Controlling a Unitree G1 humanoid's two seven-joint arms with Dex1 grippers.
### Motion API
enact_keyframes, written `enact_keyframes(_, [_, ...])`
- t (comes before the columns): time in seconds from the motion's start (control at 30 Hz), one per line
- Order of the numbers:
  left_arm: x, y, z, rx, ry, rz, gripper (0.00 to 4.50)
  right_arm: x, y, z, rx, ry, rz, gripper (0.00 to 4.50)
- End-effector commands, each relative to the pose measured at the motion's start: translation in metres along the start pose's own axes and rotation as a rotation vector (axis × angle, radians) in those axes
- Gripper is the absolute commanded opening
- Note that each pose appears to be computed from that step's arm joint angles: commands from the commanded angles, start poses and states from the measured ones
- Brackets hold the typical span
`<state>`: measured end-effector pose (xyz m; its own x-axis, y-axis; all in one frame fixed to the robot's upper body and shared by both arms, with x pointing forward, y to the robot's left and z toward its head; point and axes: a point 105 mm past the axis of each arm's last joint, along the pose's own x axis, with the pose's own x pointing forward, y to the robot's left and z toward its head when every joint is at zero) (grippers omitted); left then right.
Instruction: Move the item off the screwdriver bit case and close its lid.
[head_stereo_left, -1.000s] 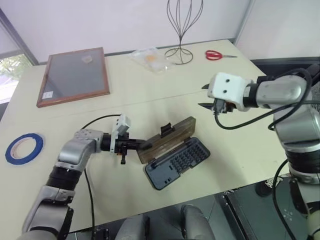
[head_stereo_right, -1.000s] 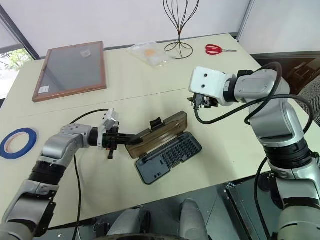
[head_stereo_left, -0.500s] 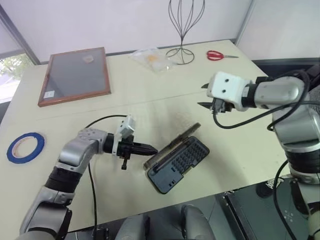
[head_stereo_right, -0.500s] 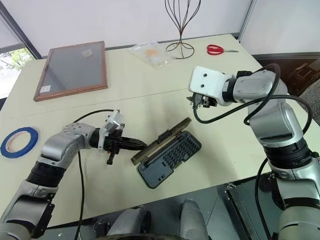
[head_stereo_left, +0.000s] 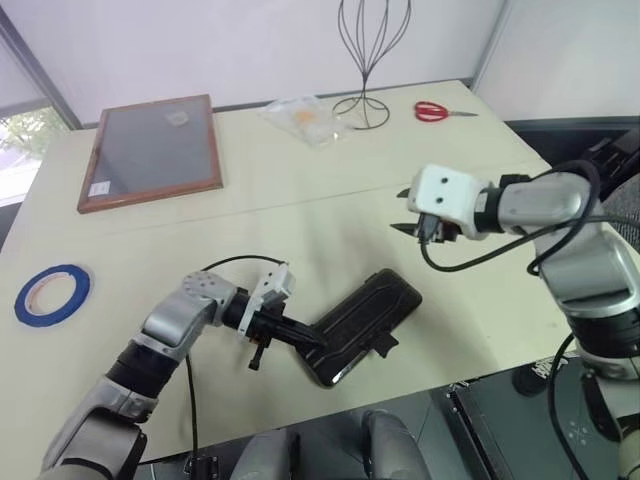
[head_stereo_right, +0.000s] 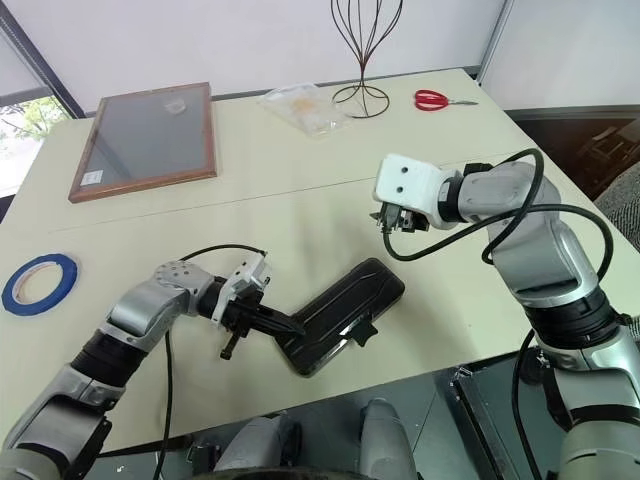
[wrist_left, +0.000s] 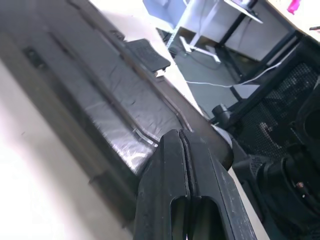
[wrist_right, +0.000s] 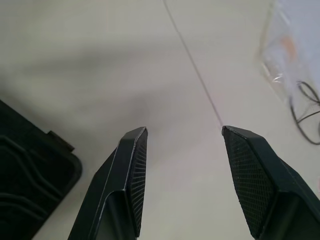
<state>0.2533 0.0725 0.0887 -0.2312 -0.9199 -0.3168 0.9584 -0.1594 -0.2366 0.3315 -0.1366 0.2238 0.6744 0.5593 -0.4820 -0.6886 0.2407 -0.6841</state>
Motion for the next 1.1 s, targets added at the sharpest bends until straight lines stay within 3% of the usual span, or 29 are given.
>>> enact_keyframes(0.03, [0.002,0.002,-0.029,-0.045,0.105,0.016,0.0,-0.003,0.006,0.008,-0.029,-0.02,0.003,2.43])
enact_keyframes(0.43, [-0.031,0.019,0.036,0.01,-0.081,0.145,0.0,-0.015,0.042,0.028,0.099,-0.2,0.202,2.43])
enact_keyframes(0.53, [-0.035,0.03,0.049,0.028,-0.124,0.199,0.0,-0.018,0.064,0.029,0.143,-0.241,0.291,1.59])
enact_keyframes(0.63, [-0.034,0.039,0.053,0.039,-0.133,0.227,0.0,-0.02,0.083,0.03,0.177,-0.265,0.366,0.06])
enact_keyframes(1.1, [0.002,0.07,0.045,0.106,-0.068,0.268,0.0,-0.005,0.136,-0.016,0.255,-0.122,0.501,0.06])
